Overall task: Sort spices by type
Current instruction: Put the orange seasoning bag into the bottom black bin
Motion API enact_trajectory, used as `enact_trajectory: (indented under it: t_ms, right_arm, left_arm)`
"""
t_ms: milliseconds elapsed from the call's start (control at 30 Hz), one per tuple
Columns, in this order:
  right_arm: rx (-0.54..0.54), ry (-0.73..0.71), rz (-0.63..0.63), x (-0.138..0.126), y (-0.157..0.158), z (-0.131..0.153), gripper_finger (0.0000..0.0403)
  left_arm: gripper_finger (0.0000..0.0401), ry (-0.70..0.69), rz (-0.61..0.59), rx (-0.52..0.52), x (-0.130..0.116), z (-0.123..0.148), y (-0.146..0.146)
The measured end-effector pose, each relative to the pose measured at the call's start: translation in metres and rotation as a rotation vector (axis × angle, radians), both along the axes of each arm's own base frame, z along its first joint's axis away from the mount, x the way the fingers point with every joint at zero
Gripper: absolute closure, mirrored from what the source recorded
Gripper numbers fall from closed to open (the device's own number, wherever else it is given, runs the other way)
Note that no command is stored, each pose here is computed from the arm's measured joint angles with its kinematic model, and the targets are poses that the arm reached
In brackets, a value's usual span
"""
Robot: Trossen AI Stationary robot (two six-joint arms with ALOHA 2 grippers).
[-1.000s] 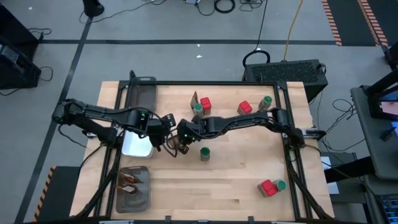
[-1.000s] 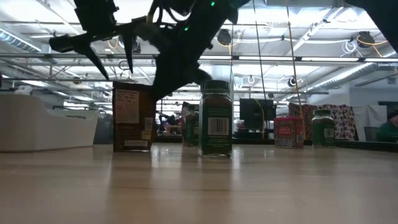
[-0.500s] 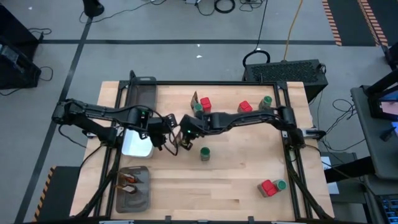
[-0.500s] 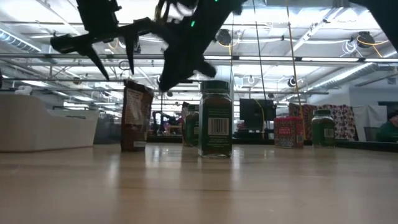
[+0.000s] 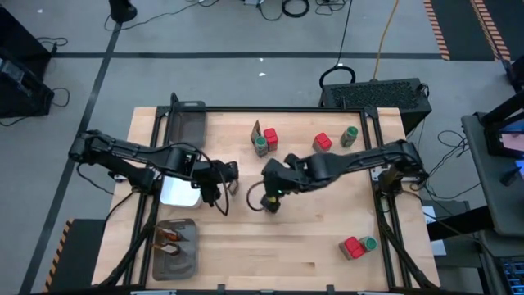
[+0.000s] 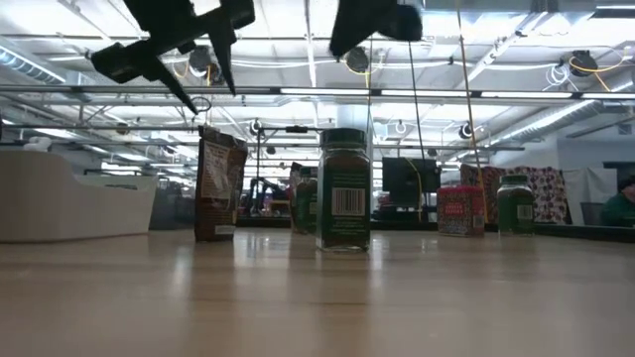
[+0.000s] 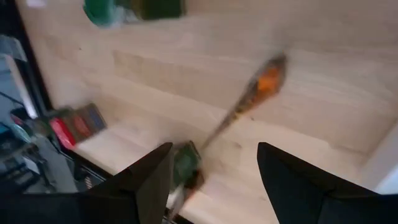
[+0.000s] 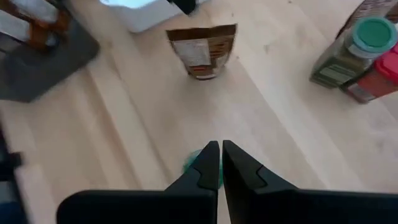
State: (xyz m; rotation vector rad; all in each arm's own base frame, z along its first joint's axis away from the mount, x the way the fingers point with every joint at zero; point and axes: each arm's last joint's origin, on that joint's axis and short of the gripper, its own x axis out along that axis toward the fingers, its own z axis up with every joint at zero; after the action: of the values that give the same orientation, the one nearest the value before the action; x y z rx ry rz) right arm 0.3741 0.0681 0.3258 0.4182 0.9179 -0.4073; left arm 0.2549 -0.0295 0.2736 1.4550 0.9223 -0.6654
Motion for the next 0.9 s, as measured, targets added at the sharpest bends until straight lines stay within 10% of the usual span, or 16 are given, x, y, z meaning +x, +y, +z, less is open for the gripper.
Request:
enact_trajectory:
  t_ms: [600, 900]
  right_arm:
    - [0.003, -0.06, -0.114, -0.028, 0.053, 0.011, 0.0403]
    - [-0.013, -0.06, -0.115, -0.033, 0.061, 0.01, 0.0403]
  left_arm:
    - [0.0167, 0.105, -0.025, 0.038, 0.026, -0.035, -0.005]
    - [0.0232, 0.148, -0.015, 0.04, 0.03, -0.045, -0.005]
